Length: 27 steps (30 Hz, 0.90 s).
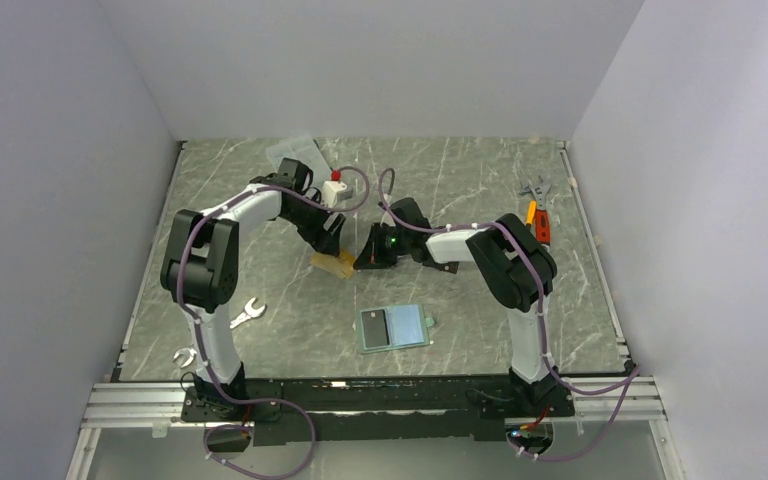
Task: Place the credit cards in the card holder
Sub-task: Pick up the credit card from the center of the board.
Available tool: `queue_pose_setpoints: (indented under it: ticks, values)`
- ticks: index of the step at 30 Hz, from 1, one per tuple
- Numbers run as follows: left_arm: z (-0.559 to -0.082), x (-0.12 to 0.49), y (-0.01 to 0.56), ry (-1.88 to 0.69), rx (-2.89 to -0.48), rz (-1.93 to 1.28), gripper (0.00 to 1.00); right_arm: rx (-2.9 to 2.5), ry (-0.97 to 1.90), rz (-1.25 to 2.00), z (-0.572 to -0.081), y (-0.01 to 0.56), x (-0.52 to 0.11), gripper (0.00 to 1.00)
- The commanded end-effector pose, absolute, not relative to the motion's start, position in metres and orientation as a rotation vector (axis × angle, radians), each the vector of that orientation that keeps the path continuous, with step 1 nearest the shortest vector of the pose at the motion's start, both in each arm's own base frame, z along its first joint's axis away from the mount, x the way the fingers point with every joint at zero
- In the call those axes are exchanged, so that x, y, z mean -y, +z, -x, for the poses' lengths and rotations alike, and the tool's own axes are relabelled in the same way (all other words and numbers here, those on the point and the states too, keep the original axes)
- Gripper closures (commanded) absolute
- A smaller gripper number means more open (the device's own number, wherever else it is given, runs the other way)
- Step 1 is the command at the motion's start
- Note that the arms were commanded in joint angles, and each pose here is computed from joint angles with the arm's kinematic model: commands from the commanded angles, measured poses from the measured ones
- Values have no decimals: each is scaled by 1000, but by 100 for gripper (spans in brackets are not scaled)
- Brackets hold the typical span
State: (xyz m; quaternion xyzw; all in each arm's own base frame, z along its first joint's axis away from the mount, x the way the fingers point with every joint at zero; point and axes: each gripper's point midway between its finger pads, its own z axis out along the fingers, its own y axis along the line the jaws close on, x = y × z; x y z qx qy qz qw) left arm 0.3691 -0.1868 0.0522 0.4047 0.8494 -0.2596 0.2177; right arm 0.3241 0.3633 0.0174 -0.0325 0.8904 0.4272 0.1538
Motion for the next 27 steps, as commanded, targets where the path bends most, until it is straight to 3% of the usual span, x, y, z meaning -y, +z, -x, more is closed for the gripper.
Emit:
queue_pose_setpoints:
  ticks: [1,5,23,27]
  values:
    - [-375,189,57,-806,-2382,-1056,25,-2624,1104,47,-319,-10,-344,100]
    - [-373,189,55,-901,-2417,-1031,37,-2627,1107,38,-317,-13,-343,100]
    - [-368,192,55,-976,-2427,-1024,41,-2632,1126,17,-311,-17,-341,100]
    - [-370,189,54,-937,-2428,-1031,42,-2569,1126,42,-324,11,-341,100]
